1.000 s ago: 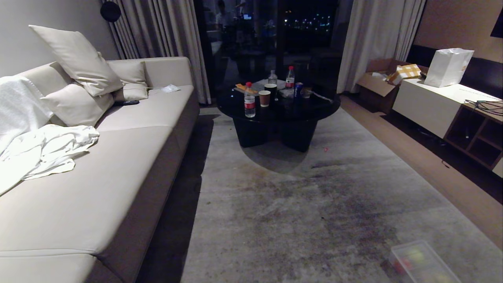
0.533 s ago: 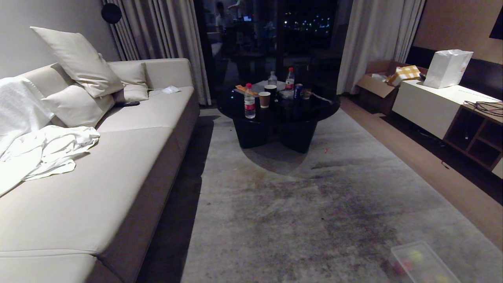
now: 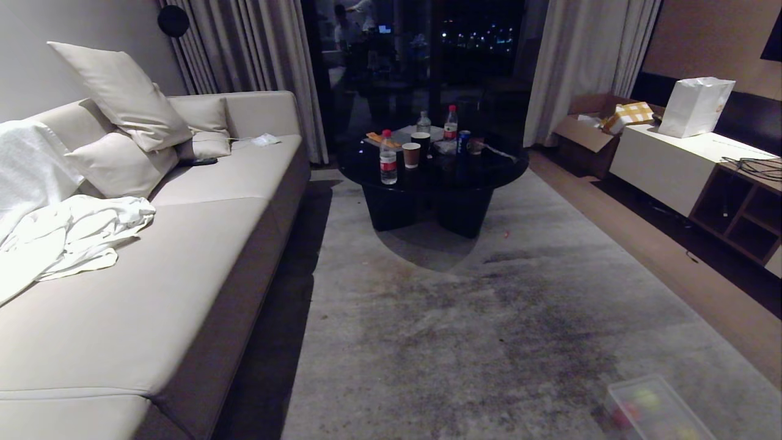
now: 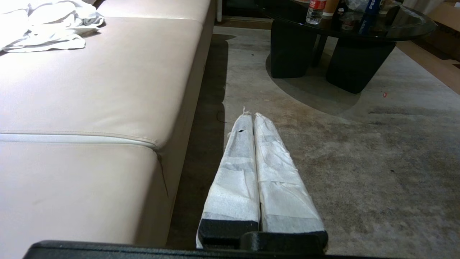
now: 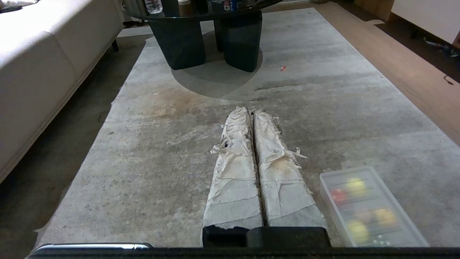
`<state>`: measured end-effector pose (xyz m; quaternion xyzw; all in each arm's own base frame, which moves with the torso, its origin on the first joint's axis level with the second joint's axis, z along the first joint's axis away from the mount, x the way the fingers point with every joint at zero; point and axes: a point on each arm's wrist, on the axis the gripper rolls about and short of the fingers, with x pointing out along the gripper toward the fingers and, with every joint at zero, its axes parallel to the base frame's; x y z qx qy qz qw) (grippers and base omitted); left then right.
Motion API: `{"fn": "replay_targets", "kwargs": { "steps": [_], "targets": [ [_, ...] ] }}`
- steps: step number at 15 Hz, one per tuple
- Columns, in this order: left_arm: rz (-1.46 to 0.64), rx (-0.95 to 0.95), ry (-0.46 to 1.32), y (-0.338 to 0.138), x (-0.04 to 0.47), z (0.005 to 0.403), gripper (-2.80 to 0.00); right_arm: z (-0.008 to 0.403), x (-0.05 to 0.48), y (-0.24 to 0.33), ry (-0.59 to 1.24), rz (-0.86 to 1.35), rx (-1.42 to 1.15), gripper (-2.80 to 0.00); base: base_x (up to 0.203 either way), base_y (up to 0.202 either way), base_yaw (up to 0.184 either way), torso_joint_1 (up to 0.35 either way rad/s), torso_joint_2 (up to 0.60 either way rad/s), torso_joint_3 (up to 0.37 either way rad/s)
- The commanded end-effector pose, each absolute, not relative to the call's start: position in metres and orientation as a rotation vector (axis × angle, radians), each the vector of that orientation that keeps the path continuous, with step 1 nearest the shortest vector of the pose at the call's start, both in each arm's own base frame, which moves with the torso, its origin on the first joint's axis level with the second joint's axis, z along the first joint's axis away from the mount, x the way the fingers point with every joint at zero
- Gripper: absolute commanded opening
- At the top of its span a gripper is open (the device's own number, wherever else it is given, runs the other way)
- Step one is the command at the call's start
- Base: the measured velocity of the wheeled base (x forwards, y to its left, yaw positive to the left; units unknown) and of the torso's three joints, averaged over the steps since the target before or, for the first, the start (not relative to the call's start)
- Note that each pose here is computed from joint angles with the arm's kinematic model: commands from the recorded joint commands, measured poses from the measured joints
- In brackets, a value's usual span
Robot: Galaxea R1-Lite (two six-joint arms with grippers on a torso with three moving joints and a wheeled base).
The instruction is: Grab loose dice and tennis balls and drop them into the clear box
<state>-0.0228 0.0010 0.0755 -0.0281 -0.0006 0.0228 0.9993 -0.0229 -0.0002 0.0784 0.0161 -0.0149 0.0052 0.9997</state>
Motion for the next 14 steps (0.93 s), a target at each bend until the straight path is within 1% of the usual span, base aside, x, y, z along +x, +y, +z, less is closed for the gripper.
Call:
{"fn": "replay_targets", "kwargs": {
  "steps": [1,14],
  "targets": [
    [0.046,-0.057,0.002,0.001,-0.0226,0.0751,-2.8,0.0755,-0.022,-0.0002,-0.018,0.01,0.032,-2.8,0.0,0.0,0.0,0.0,0.0,0.0],
    [0.046,-0.057,0.002,0.001,-0.0226,0.0751,-2.8,0.0755,-0.022,-0.0002,-0.018,0.009,0.031,-2.8,0.0,0.0,0.0,0.0,0.0,0.0]
  ]
}}
